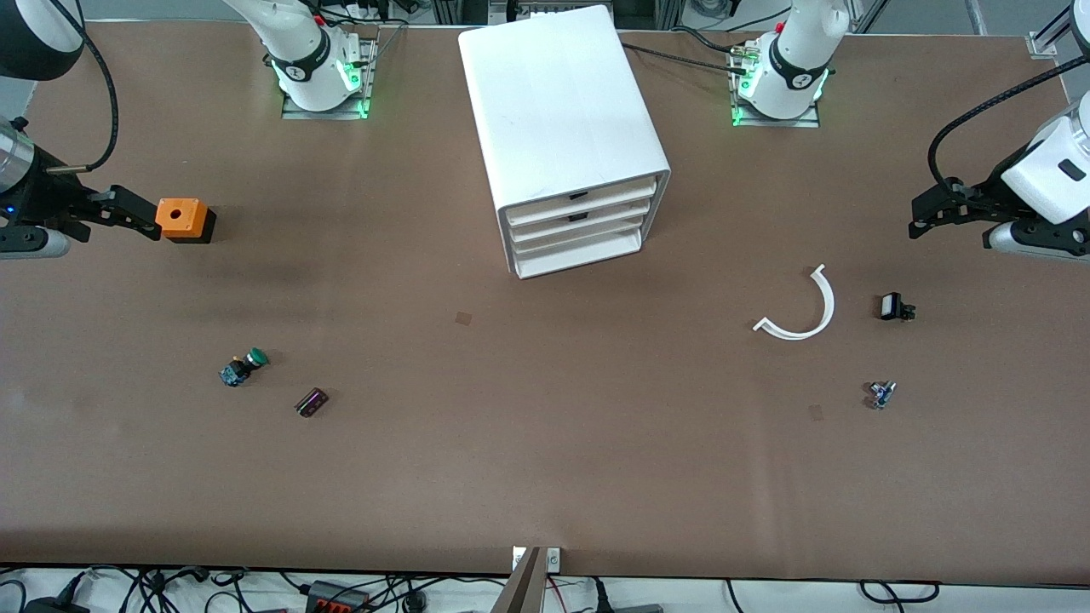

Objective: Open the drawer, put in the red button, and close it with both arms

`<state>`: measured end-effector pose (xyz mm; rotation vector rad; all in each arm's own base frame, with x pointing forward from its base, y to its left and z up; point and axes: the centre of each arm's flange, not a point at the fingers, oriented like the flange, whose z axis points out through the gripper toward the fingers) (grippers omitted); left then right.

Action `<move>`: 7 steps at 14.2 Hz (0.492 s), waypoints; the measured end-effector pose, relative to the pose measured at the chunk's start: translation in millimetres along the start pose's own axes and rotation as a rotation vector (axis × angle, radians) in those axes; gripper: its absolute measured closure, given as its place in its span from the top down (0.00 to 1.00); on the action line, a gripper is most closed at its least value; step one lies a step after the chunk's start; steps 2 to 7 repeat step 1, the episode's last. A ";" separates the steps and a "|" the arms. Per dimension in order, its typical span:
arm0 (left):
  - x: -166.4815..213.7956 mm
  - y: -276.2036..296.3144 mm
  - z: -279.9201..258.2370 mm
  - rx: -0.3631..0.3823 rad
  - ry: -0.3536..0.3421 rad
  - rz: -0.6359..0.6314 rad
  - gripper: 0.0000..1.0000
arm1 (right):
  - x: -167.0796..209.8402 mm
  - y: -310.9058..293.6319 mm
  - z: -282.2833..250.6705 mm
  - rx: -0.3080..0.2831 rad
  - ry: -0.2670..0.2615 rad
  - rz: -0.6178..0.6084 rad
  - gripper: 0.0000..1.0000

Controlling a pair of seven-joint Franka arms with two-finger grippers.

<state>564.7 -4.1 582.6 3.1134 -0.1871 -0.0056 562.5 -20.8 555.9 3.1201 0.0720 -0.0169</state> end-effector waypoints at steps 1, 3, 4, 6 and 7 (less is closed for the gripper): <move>0.0 0.0 -0.2 0.000 0.000 0.000 1.00 | -1.9 0.2 0.1 0.000 0.002 0.001 1.00; 0.0 0.0 -0.2 0.000 0.000 0.000 1.00 | -1.9 0.2 0.1 0.000 0.002 0.001 1.00; 0.0 0.0 -0.2 0.000 0.000 0.000 1.00 | -1.9 0.2 0.1 0.000 0.002 0.001 1.00; 0.0 0.0 -0.2 0.000 0.000 0.000 1.00 | -1.9 0.2 0.1 0.000 0.002 0.001 1.00; 0.0 0.0 -0.2 0.000 0.000 0.000 1.00 | -1.9 0.2 0.1 0.000 0.002 0.001 1.00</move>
